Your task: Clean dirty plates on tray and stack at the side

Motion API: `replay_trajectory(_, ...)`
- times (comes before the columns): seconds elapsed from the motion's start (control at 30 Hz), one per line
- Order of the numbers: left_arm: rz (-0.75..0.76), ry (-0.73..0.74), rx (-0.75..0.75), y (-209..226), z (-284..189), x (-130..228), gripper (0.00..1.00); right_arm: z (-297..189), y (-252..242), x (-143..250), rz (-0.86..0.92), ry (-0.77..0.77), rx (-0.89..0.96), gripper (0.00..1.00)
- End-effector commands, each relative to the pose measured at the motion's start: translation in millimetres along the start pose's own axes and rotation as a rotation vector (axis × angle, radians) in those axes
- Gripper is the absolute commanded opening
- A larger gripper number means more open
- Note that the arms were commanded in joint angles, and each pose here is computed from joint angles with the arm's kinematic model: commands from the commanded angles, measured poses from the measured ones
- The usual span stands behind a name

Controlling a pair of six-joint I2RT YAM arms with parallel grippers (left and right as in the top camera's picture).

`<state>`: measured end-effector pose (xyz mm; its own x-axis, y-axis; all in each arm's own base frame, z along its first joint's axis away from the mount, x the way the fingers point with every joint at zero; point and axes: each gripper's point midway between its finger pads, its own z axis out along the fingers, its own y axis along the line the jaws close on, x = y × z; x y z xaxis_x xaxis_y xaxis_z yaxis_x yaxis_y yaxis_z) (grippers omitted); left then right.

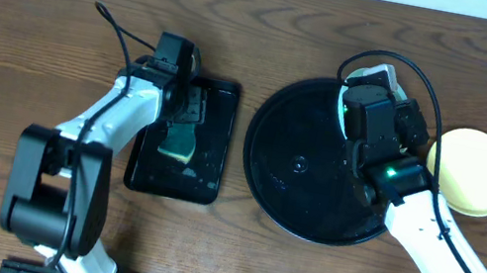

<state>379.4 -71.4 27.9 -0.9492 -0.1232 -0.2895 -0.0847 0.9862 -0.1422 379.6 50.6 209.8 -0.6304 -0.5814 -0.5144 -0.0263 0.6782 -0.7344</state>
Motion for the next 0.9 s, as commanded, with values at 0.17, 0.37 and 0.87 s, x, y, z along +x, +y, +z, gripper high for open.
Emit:
replay_trajectory(0.17,-0.002,0.061,-0.042,9,25,12,0.24,-5,-10,-6,0.018,-0.012,0.027,0.01)
replay_trajectory(0.37,-0.001,0.057,-0.037,8,24,11,0.08,-5,-9,-6,0.015,-0.010,0.026,0.01)
replay_trajectory(0.87,0.003,-0.024,-0.013,-1,-29,-11,0.79,-5,-9,-6,0.015,-0.010,0.026,0.01)
